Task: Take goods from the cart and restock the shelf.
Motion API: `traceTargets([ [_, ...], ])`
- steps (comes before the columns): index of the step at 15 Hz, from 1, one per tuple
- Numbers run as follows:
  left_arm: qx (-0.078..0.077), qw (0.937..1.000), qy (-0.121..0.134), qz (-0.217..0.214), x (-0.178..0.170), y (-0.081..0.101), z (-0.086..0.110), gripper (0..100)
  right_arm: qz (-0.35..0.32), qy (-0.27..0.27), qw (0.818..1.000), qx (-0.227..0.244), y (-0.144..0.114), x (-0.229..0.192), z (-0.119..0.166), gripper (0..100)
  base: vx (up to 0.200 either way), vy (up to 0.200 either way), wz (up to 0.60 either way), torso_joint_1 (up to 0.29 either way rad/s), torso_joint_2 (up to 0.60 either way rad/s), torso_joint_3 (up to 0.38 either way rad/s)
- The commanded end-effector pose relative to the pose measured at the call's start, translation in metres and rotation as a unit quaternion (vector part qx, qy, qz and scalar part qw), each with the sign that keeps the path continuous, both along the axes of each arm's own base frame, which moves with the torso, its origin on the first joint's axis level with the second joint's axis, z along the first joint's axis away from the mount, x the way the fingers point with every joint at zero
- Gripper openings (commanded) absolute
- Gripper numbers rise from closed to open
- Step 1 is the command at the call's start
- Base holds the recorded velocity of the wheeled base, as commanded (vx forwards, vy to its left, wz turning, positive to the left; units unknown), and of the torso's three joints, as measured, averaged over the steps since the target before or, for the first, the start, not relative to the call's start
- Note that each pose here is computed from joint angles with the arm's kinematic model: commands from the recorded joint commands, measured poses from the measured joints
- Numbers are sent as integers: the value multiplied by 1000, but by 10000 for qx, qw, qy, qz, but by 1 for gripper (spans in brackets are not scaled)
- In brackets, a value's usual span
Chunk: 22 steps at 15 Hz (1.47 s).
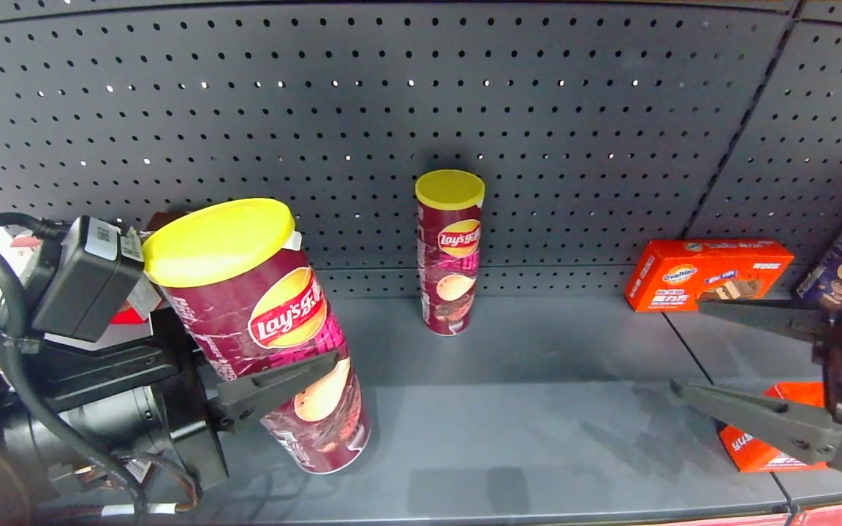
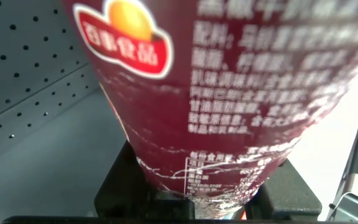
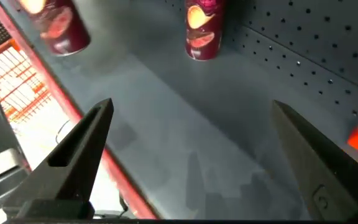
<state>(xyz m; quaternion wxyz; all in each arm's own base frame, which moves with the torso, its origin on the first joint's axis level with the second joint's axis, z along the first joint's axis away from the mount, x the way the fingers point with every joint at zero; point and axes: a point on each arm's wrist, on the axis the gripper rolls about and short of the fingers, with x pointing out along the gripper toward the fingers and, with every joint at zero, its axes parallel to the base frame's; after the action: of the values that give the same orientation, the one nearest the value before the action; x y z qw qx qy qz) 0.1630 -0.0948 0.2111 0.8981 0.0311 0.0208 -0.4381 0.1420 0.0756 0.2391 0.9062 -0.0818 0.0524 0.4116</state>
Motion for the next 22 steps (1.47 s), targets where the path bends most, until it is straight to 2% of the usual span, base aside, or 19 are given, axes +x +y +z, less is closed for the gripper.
traceTargets([
  [1, -19, 10000, -25, 3, 0, 0, 2, 0, 12, 124, 9999, -63, 16, 32, -2, 100, 0, 0, 0, 0, 0, 0],
  [5, -29, 10000, -12, 42, 1, 2, 2, 0, 144, -35, 9999, 10, 35, 65, 4, 100, 0, 0, 0, 0, 0, 0],
  [7, -36, 10000, 0, -19, 2, 5, 1, 0, 431, -283, 9985, 179, 44, 82, 15, 100, 0, 0, 0, 0, 0, 0],
  [9, -37, 10000, 0, 20, 4, 7, 1, 0, 1087, -483, 9923, 334, 52, 99, 19, 100, 0, 0, 0, 0, 0, 0],
  [11, -47, 9999, 5, -126, 3, 7, 1, 0, 1519, -643, 9853, 442, 60, 115, 14, 100, 0, 0, 0, 0, 0, 0],
  [14, -41, 9999, 20, -133, 3, 7, 0, 0, 1656, -709, 9825, 468, 67, 127, 9, 100, 0, 0, 0, 0, 0, 0],
  [17, -35, 9999, 34, -133, 4, 7, 0, 0, 1680, -855, 9807, 510, 76, 145, 16, 100, 0, 0, 0, 0, 0, 0],
  [22, -25, 9999, 42, -141, 3, 7, -1, 0, 1707, -604, 9824, 449, 87, 164, -2, 100, 0, 0, 0, 0, 0, 0],
])
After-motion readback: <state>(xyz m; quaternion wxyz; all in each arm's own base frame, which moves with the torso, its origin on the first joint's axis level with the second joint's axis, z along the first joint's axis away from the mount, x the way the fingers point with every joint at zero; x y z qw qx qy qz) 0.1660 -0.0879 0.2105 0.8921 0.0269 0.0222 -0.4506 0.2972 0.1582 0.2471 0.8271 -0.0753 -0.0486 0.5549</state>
